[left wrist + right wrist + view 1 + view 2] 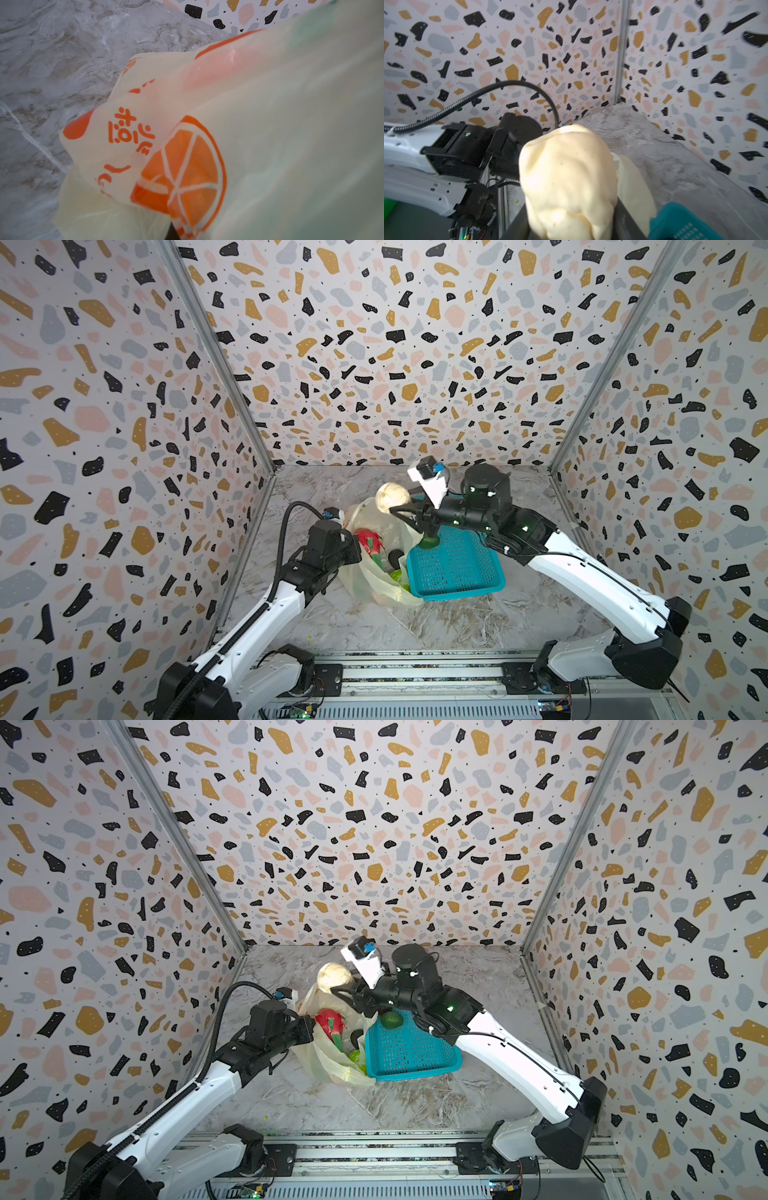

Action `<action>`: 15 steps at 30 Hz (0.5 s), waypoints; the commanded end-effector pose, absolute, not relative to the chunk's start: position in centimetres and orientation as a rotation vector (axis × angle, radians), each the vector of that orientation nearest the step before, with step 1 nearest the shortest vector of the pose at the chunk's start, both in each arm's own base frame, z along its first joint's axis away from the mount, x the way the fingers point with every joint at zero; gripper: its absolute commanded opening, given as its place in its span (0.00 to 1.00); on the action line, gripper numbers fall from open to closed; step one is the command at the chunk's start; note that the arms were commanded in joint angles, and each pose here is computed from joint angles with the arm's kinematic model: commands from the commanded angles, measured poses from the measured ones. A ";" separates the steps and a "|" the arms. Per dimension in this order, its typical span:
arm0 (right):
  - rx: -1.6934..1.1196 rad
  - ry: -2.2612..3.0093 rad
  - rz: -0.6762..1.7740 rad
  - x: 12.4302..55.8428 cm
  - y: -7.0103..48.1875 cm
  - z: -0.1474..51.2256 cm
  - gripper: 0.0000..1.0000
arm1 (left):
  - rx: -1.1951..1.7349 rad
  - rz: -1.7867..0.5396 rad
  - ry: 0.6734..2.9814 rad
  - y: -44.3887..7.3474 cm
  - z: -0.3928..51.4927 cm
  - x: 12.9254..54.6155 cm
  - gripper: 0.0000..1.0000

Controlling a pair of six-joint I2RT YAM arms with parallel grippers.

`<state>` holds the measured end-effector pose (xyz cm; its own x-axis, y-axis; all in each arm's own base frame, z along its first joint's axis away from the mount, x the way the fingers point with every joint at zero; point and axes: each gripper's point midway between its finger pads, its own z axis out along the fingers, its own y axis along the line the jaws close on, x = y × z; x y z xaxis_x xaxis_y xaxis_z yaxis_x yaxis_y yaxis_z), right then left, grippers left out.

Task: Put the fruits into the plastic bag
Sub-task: 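Lift the cream fruit with the right gripper over into the bag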

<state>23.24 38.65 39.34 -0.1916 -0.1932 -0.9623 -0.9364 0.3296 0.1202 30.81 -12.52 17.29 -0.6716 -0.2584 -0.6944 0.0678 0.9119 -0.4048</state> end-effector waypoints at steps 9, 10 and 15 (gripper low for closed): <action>-1.124 2.019 0.846 23.8 41.9 24.9 0.45 | -0.149 -0.434 2.238 -11.2 18.5 30.8 0.00; -1.105 2.051 0.813 24.7 41.9 24.0 0.45 | -0.145 -0.428 2.240 -11.2 18.4 30.8 0.00; -1.054 2.159 0.695 27.8 42.2 20.4 0.46 | -0.134 -0.390 2.248 -10.6 18.0 30.3 0.00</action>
<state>25.93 42.39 19.50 -0.4641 -0.5142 -0.7212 -0.8540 0.4758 0.2103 30.30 -11.01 16.94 -0.6746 -0.2401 -0.6980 0.0231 0.9383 -0.3451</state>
